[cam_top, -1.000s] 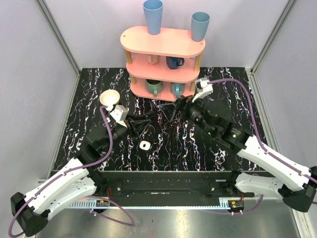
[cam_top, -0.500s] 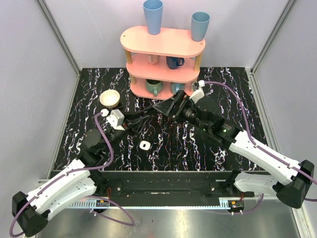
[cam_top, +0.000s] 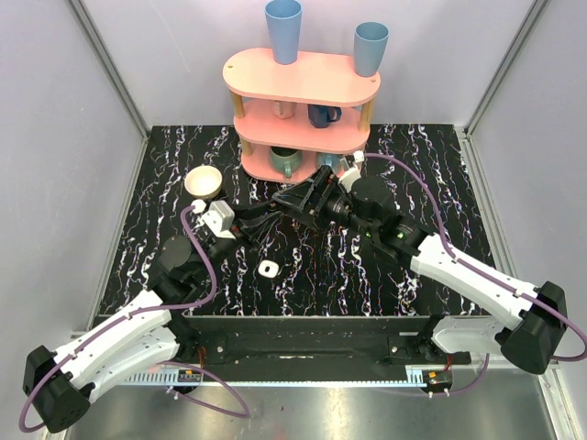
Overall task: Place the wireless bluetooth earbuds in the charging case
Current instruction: Open the charging case.
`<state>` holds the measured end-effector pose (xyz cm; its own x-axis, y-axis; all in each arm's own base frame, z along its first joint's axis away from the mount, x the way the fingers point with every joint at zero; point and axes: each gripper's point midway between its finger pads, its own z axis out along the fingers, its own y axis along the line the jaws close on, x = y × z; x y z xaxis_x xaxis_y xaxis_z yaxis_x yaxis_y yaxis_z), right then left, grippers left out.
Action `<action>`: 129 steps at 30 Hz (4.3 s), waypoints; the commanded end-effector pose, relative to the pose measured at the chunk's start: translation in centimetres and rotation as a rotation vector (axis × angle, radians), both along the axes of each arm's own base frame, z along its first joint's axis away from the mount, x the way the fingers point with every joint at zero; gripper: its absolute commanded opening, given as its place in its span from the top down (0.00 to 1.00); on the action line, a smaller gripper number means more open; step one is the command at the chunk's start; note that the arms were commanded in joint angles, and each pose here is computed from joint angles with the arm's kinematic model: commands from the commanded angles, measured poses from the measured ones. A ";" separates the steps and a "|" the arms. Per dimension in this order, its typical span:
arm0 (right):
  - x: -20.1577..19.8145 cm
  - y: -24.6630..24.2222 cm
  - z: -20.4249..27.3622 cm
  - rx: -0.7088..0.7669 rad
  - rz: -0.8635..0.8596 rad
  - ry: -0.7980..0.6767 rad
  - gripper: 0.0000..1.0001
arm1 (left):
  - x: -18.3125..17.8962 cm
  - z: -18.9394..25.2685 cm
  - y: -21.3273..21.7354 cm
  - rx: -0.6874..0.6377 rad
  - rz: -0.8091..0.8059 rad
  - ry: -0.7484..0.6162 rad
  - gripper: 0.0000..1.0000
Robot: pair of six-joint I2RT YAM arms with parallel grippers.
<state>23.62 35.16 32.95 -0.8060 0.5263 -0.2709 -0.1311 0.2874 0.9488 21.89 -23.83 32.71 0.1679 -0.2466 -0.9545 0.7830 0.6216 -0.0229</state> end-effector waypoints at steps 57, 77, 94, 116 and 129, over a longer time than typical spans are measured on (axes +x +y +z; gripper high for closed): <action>0.2 -3.1 6.8 -0.003 -0.066 -0.387 0.19 | -0.9 2.0 0.1 -0.039 -0.015 -0.041 1.00; -5.2 -4.9 3.8 -0.548 0.447 -0.789 0.18 | -6.8 6.6 -0.5 -0.123 -0.267 -0.234 1.00; -6.3 -4.0 5.3 -0.429 0.457 -0.826 0.19 | -7.2 4.9 -2.1 -0.108 -0.362 -0.209 1.00; -3.7 -4.4 5.6 -0.466 0.304 -0.814 0.21 | -9.1 5.7 -2.7 -0.075 -0.473 -0.228 1.00; -4.0 -3.3 6.2 -0.421 0.340 -0.828 0.20 | -7.9 5.5 -2.0 -0.087 -0.385 -0.215 1.00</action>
